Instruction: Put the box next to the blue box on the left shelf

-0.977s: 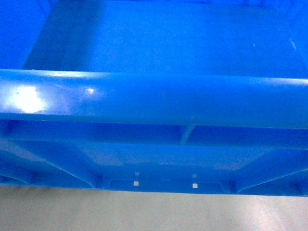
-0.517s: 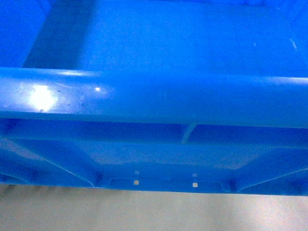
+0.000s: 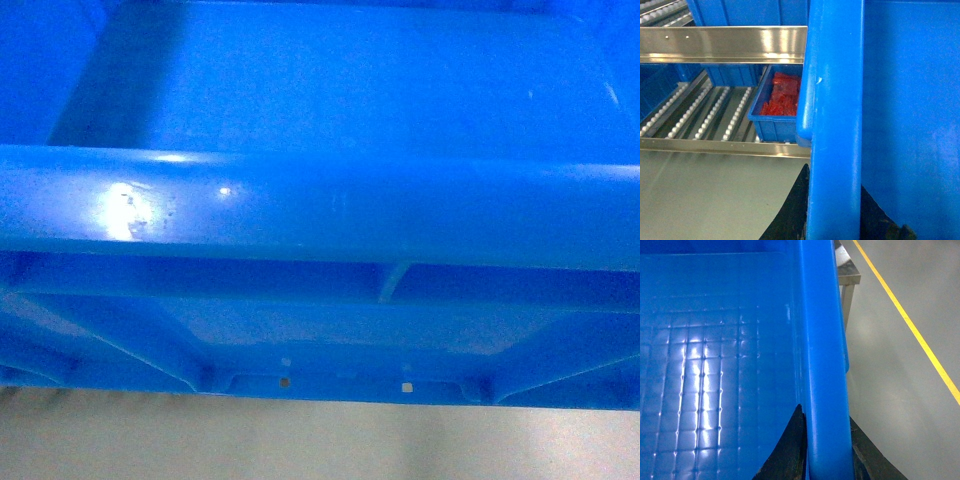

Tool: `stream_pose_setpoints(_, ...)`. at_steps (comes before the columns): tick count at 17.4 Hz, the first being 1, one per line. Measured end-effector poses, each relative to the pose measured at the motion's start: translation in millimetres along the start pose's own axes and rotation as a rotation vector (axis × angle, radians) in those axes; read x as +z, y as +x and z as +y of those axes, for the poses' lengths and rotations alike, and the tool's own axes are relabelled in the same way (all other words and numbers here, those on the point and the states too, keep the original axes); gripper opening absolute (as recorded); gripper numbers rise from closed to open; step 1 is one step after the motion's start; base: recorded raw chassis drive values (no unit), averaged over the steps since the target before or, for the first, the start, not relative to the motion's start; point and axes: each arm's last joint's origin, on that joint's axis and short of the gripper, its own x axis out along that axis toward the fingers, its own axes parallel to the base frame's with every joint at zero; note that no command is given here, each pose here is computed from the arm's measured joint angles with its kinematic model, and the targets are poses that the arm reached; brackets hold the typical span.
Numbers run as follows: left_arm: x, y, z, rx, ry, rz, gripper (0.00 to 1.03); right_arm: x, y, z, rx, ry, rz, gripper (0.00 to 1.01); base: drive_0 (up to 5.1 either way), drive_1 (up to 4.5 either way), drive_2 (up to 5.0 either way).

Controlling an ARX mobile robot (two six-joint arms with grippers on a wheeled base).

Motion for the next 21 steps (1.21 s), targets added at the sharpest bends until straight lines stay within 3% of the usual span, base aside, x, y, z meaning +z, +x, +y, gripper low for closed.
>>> stream_pose_setpoints(21,0.1,-0.3,0.2,0.001,0.0,-0.001,0.11,-0.1,0.3,0.2,0.0,0.0,0.001,0.11,-4.9,3.1,1.7)
